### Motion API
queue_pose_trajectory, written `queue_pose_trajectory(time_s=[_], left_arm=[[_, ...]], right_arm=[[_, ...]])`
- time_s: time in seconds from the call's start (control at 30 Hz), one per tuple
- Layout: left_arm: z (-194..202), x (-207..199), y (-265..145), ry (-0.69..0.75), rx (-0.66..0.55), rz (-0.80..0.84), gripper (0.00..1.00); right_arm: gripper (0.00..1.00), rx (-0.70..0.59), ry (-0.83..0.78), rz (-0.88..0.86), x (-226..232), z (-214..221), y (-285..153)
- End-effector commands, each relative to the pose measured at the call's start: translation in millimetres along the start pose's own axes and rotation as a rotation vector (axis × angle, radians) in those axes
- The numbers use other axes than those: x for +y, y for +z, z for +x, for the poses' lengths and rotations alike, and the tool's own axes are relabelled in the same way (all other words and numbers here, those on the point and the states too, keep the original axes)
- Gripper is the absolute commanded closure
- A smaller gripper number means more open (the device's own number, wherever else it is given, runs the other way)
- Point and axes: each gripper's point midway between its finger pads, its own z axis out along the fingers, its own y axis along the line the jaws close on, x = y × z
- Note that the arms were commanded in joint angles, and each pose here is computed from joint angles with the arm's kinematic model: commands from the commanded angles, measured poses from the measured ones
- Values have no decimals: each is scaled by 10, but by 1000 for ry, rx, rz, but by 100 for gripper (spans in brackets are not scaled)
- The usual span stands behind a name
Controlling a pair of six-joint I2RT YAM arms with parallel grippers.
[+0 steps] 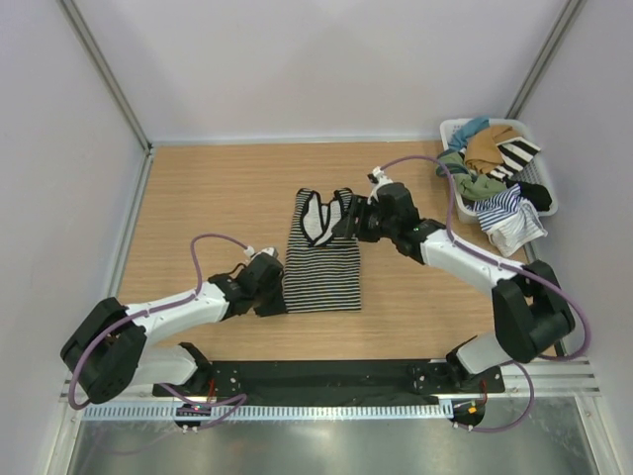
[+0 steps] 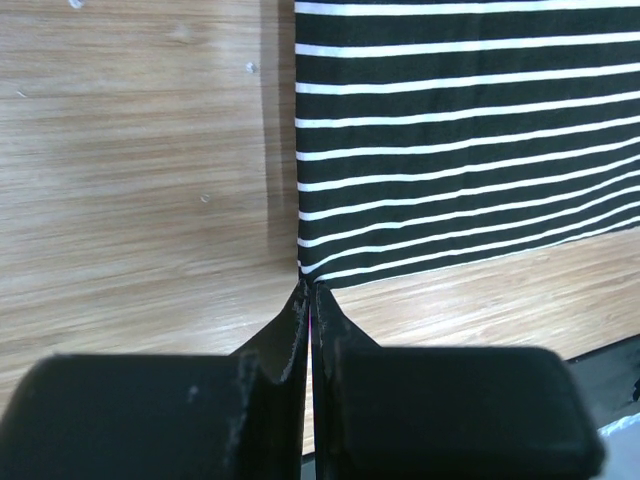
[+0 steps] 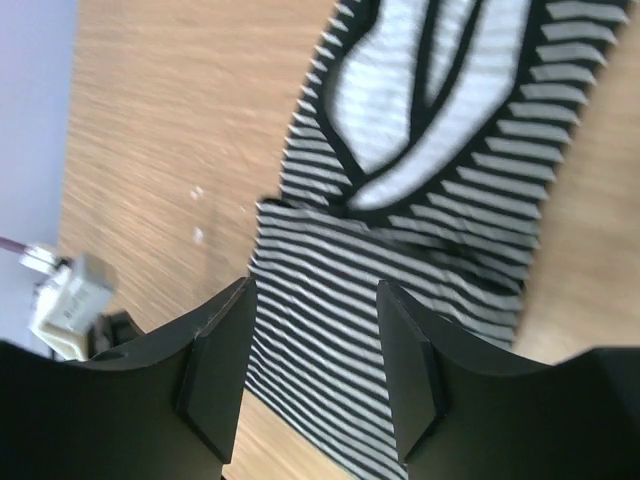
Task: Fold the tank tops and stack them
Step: Fold the tank top
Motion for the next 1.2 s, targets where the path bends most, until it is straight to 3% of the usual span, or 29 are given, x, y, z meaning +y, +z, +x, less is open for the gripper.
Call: queue_pose_trajectory(time_s=[0.0, 0.3, 0.43, 0.77, 0.93, 1.07, 1.17], left_arm=[[29, -71, -46, -6, 1, 26, 100], [90, -81, -69, -2, 8, 28, 100], [108, -66, -67, 0, 13, 24, 100], [123, -73, -67, 4, 19, 21, 100], [134, -80, -71, 8, 23, 21, 100], [84, -18, -137, 26, -2, -52, 100], [96, -47, -279, 75, -8, -104, 100]], right_arm=[[42, 217, -34, 237, -544, 695, -393], [42, 362, 2, 267, -743, 1526, -922], [50, 404, 8, 250, -733, 1711, -924], [53, 434, -23, 203, -618, 1831, -773], [69, 460, -27, 217, -659, 1904, -730], [96, 473, -60, 200, -548, 1935, -767], [99, 467, -77, 198, -448, 1906, -857]])
